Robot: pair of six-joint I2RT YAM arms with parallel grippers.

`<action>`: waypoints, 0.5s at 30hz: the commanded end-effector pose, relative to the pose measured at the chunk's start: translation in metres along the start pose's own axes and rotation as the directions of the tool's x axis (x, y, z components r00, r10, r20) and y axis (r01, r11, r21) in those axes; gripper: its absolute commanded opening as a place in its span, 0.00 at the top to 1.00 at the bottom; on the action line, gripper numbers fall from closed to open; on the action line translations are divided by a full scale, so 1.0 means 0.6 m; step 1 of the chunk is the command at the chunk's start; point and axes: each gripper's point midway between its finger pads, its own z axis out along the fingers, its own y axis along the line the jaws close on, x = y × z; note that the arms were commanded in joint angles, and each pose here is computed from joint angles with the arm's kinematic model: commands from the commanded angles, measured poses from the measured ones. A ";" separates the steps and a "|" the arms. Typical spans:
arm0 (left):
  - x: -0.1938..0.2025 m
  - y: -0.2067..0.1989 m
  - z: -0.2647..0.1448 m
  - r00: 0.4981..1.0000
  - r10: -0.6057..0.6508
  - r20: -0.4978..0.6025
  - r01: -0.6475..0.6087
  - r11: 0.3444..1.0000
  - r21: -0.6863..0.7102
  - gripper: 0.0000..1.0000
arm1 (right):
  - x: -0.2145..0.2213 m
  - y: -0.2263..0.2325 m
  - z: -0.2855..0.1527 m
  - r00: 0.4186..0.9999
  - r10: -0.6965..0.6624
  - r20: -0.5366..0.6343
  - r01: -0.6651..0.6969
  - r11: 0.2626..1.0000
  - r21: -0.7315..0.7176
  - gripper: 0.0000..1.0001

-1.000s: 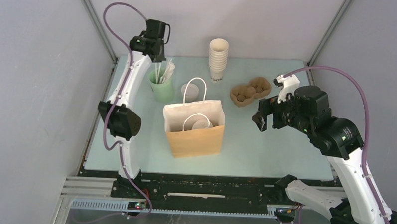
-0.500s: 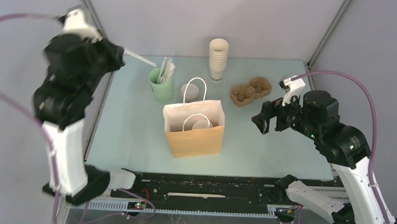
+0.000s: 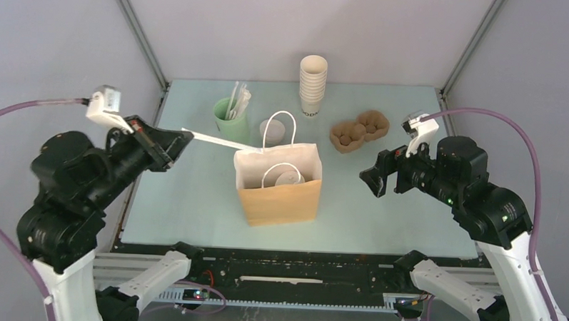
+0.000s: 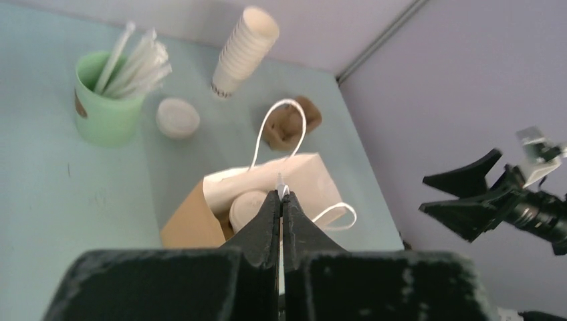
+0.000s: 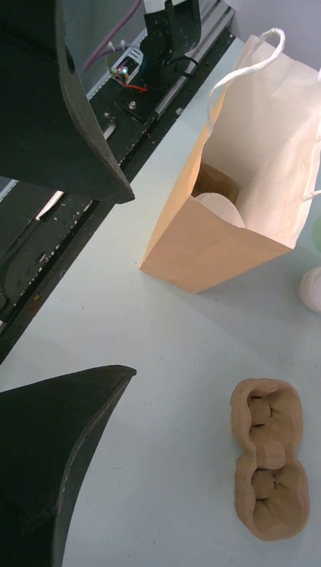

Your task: Pack the takeout coffee

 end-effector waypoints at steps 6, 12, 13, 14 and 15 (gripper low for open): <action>0.077 0.033 0.077 0.988 -0.001 -0.153 -0.014 0.995 -0.096 1.00 | -0.012 0.016 -0.009 0.997 0.055 0.050 -0.053 0.998 -0.042 0.00; 0.144 0.071 0.112 0.958 0.053 -0.283 -0.126 0.961 -0.245 0.98 | -0.022 0.017 -0.033 0.992 0.073 0.102 -0.070 0.997 -0.040 0.00; 0.154 0.073 0.117 0.955 0.049 -0.293 -0.127 0.959 -0.253 0.97 | -0.022 0.017 -0.038 0.992 0.072 0.108 -0.068 0.997 -0.042 0.00; 0.164 0.073 0.121 0.953 0.045 -0.301 -0.124 0.960 -0.251 0.95 | -0.023 0.018 -0.043 0.991 0.072 0.113 -0.067 0.997 -0.043 0.00; 0.173 0.072 0.126 0.951 0.039 -0.308 -0.118 0.963 -0.242 0.91 | -0.023 0.018 -0.047 0.991 0.070 0.117 -0.065 0.997 -0.043 0.00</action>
